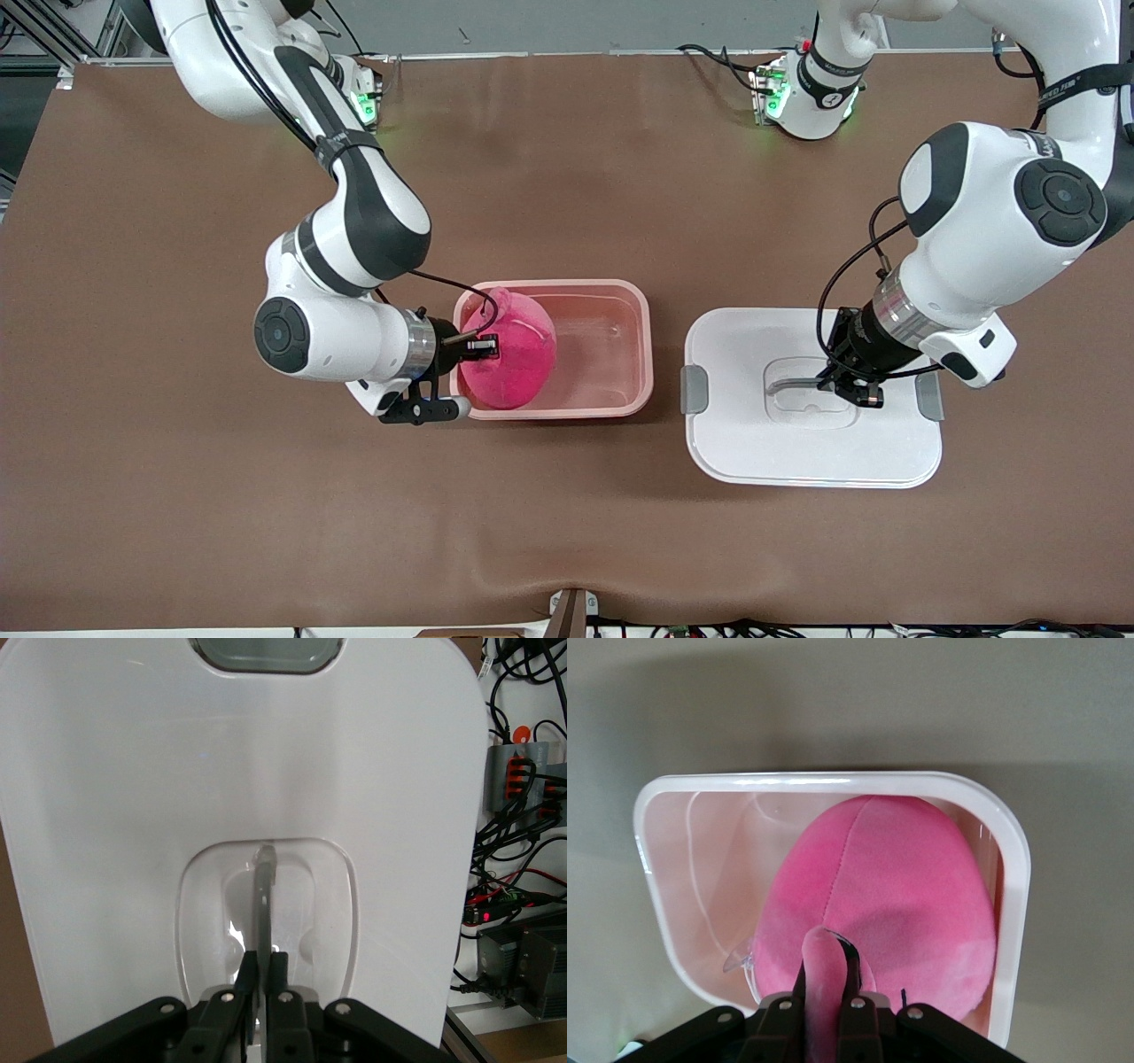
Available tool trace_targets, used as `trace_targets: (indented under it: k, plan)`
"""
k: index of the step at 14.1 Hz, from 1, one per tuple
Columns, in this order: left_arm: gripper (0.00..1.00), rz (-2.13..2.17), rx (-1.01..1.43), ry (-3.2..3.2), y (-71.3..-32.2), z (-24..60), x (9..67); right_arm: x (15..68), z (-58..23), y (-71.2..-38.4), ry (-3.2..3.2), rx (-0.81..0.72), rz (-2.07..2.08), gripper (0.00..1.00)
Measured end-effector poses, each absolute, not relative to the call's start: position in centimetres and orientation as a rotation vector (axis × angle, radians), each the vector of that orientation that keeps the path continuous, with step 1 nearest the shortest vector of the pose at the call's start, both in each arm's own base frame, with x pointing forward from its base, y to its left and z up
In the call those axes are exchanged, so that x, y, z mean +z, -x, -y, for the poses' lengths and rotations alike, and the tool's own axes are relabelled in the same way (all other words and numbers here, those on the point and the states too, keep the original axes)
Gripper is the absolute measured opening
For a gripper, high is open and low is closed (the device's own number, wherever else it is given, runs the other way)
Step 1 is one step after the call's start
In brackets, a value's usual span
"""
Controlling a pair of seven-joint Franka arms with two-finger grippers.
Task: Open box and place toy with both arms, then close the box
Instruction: 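Lower the pink toy into the pink box and open the right gripper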
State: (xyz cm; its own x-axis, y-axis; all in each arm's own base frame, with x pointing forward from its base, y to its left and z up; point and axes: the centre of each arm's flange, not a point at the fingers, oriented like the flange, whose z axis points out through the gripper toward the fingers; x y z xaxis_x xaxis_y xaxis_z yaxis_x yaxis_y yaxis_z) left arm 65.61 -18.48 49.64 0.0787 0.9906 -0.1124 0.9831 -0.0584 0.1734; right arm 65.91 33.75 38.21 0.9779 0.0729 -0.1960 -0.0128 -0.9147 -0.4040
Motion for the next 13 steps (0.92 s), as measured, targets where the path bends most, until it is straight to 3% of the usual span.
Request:
trace_targets:
  k: [6,13]
  plan:
    - [0.07,-1.997,0.056,-2.15,-65.6,18.5,49.6,33.6,-33.6,-66.0,2.774,0.255,0.052,0.13]
    - [0.07,-1.996,0.057,-2.151,-65.6,18.5,49.6,31.0,-40.2,-63.1,2.827,0.169,0.1,0.13]
